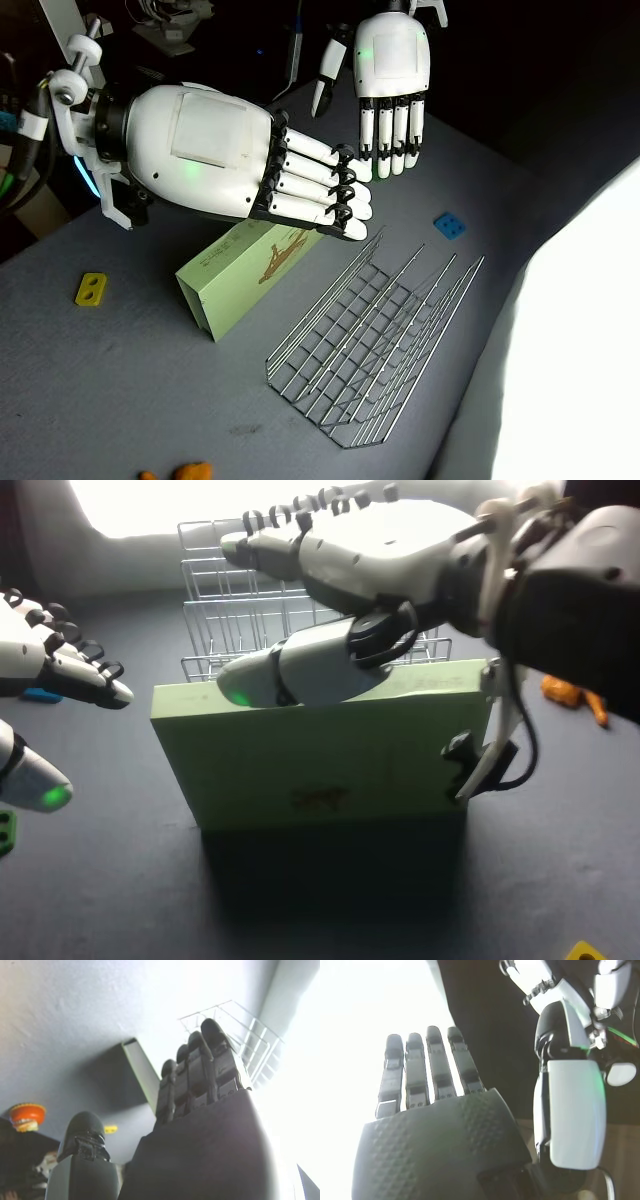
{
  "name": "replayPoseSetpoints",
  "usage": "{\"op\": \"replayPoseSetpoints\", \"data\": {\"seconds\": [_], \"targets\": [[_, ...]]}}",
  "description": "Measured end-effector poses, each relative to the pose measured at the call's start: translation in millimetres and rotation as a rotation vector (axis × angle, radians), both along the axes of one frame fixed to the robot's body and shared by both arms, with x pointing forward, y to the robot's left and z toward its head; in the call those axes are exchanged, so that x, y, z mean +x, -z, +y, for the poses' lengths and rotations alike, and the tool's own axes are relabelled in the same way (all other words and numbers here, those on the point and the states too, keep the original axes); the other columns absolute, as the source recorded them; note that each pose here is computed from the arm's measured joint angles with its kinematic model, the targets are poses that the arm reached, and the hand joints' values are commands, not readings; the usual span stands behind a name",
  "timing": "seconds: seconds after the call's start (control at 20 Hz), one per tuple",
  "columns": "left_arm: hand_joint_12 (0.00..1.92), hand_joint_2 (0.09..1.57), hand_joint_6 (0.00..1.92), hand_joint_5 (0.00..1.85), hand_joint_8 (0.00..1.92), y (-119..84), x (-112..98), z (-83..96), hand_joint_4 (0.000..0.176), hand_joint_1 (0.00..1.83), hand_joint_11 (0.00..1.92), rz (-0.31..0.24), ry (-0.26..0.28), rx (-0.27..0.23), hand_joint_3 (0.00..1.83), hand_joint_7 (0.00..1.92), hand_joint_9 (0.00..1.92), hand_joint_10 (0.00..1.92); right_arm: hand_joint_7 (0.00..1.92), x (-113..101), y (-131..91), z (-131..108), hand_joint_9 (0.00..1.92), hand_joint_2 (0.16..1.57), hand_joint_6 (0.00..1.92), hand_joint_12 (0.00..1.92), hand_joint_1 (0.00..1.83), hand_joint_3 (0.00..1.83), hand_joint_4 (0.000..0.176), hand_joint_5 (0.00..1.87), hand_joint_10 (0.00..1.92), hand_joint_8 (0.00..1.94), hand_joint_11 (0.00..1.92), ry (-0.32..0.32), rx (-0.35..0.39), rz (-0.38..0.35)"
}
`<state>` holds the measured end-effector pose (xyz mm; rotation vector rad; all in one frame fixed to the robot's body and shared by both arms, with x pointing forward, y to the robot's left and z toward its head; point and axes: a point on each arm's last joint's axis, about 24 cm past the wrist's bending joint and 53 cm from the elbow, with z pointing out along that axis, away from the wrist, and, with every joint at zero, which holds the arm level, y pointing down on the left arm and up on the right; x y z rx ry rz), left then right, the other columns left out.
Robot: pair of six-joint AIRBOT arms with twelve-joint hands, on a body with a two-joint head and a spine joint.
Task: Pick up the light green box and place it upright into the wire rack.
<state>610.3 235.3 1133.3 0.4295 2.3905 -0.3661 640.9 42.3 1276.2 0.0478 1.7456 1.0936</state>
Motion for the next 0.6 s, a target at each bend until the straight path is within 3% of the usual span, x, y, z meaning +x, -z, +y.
{"op": "replayPoseSetpoints", "data": {"seconds": [0.1, 0.2, 0.25, 0.3, 0.4, 0.45, 0.5, 0.6], "targets": [[0.6, 1.15, 0.01, 0.12, 0.0, 1.2, -0.8, 1.4, 0.029, 0.14, 0.0, 0.005, 0.0, 0.006, 0.0, 0.15, 0.16, 0.0, 0.13, 8.1, 8.1, -1.5, 0.09, 1.06, 0.0, 0.32, 0.24, 0.0, 0.0, 0.11, 0.01, 0.0, 0.0, 0.034, 0.0, 0.038], [0.6, 1.15, 0.01, 0.12, 0.0, 1.2, -0.5, 1.7, 0.029, 0.14, 0.0, 0.005, -0.001, 0.006, 0.0, 0.15, 0.16, 0.0, 0.13, 10.3, 8.5, -2.2, 0.09, 1.06, 0.0, 0.32, 0.24, 0.0, 0.0, 0.11, 0.01, 0.0, 0.0, 0.051, -0.022, 0.021], [0.47, 1.15, 0.01, 0.14, 0.0, 1.1, -0.5, 1.2, 0.001, 0.15, 0.0, 0.005, 0.0, 0.005, 0.0, 0.15, 0.14, 0.0, 0.13, 11.2, 12.9, -1.2, 0.09, 1.05, 0.0, 0.19, 0.26, 0.0, 0.0, 0.11, 0.0, 0.0, 0.0, 0.058, -0.036, 0.033], [0.46, 1.14, 0.01, 0.16, 0.0, 1.0, -0.8, 1.0, 0.0, 0.16, 0.0, 0.006, -0.001, 0.002, 0.0, 0.15, 0.15, 0.0, 0.08, 10.3, 21.4, 1.4, 0.05, 1.05, 0.0, 0.04, 0.31, 0.0, 0.0, 0.11, 0.0, 0.0, 0.0, 0.057, -0.053, 0.05], [0.42, 1.15, 0.0, 0.15, 0.0, 1.1, -0.5, 1.5, 0.0, 0.16, 0.0, 0.005, 0.0, 0.005, 0.0, 0.15, 0.14, 0.0, 0.1, 5.8, 41.3, 7.2, 0.08, 1.05, 0.0, 0.01, 0.34, 0.0, 0.0, 0.09, 0.02, 0.01, 0.01, 0.053, -0.081, 0.107], [0.47, 1.16, 0.01, 0.17, 0.01, 1.1, -0.5, 1.5, 0.0, 0.19, 0.0, 0.005, 0.0, 0.005, 0.0, 0.19, 0.17, 0.01, 0.02, 4.5, 44.2, 8.9, 0.01, 1.0, 0.0, 0.0, 0.99, 0.0, 0.0, 0.02, 0.0, 0.0, 0.0, 0.05, -0.082, 0.116], [0.48, 1.15, 0.03, 0.22, 0.02, 1.2, -0.6, 1.5, 0.0, 0.24, 0.0, 0.005, -0.001, 0.005, 0.0, 0.22, 0.18, 0.01, 0.02, 3.4, 45.6, 10.4, 0.01, 1.0, 0.0, 0.0, 1.11, 0.0, 0.0, 0.01, 0.0, 0.01, 0.0, 0.047, -0.08, 0.122], [0.51, 1.17, 0.02, 0.23, 0.01, 1.2, -0.6, 1.5, 0.0, 0.21, 0.0, 0.005, 0.0, 0.006, 0.01, 0.26, 0.22, 0.02, 0.0, 3.0, 45.2, 11.1, 0.0, 1.01, 0.0, 0.0, 1.14, 0.0, 0.0, 0.0, 0.0, 0.0, 0.0, 0.043, -0.084, 0.116]]}}
